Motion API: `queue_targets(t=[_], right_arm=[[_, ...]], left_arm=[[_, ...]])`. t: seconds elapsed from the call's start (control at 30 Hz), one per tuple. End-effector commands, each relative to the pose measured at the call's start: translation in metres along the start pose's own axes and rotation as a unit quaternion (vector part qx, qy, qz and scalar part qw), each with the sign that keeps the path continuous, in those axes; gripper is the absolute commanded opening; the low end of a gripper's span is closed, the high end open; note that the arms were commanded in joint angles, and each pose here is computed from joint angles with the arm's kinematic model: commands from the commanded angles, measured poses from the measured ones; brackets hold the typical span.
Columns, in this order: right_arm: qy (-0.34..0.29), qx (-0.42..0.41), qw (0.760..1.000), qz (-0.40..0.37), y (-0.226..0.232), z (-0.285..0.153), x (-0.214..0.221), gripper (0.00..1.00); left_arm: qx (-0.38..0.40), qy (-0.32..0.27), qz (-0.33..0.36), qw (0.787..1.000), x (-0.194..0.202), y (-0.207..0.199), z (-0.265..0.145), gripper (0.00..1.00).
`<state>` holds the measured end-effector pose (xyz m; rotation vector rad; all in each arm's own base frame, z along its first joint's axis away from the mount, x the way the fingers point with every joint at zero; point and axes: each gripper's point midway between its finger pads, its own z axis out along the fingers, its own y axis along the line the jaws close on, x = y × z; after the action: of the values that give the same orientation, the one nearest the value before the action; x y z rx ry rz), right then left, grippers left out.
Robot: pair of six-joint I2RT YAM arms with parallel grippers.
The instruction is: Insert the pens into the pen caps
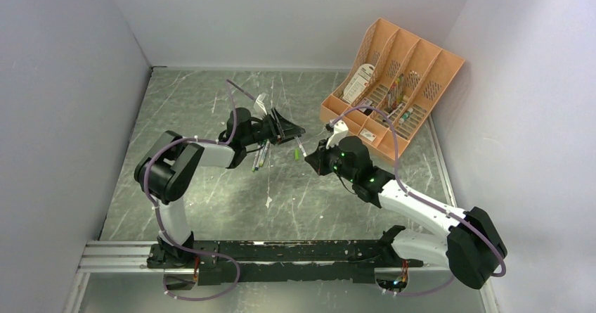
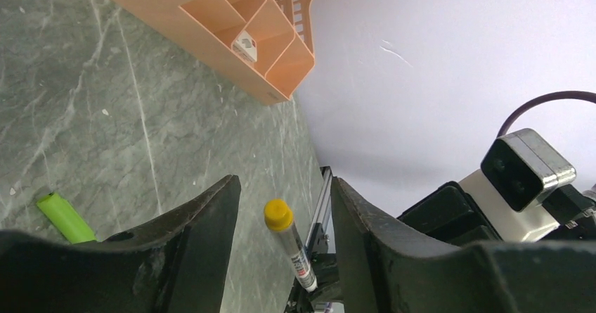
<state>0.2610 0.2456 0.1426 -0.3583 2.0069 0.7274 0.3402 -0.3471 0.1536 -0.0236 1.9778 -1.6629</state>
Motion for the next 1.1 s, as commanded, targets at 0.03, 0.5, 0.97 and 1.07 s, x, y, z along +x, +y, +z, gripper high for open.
queue_targets(t=[0.03, 0.5, 0.97, 1.07], right_arm=[[-0.020, -0.025, 1.000, -0.003, 0.014, -0.003, -0.016, 0.00], [-0.112, -0.024, 0.988, 0.104, 0.013, -0.013, -0.038, 0.37], [-0.288, -0.209, 0.832, 0.426, 0.028, -0.063, -0.084, 0.61], [-0.282, -0.220, 0.811, 0.462, 0.028, -0.059, -0.088, 0.61]], left_arm=[[0.042, 0.000, 0.002, 0.999, -0.005, -0.014, 0.001, 0.54], [0.155, -0.082, 0.116, 0.978, -0.022, -0.058, -0.016, 0.07], [0.052, -0.354, 0.605, 0.711, -0.045, -0.112, -0.077, 0.07], [0.056, -0.350, 0.671, 0.651, -0.028, -0.128, -0.072, 0.07]])
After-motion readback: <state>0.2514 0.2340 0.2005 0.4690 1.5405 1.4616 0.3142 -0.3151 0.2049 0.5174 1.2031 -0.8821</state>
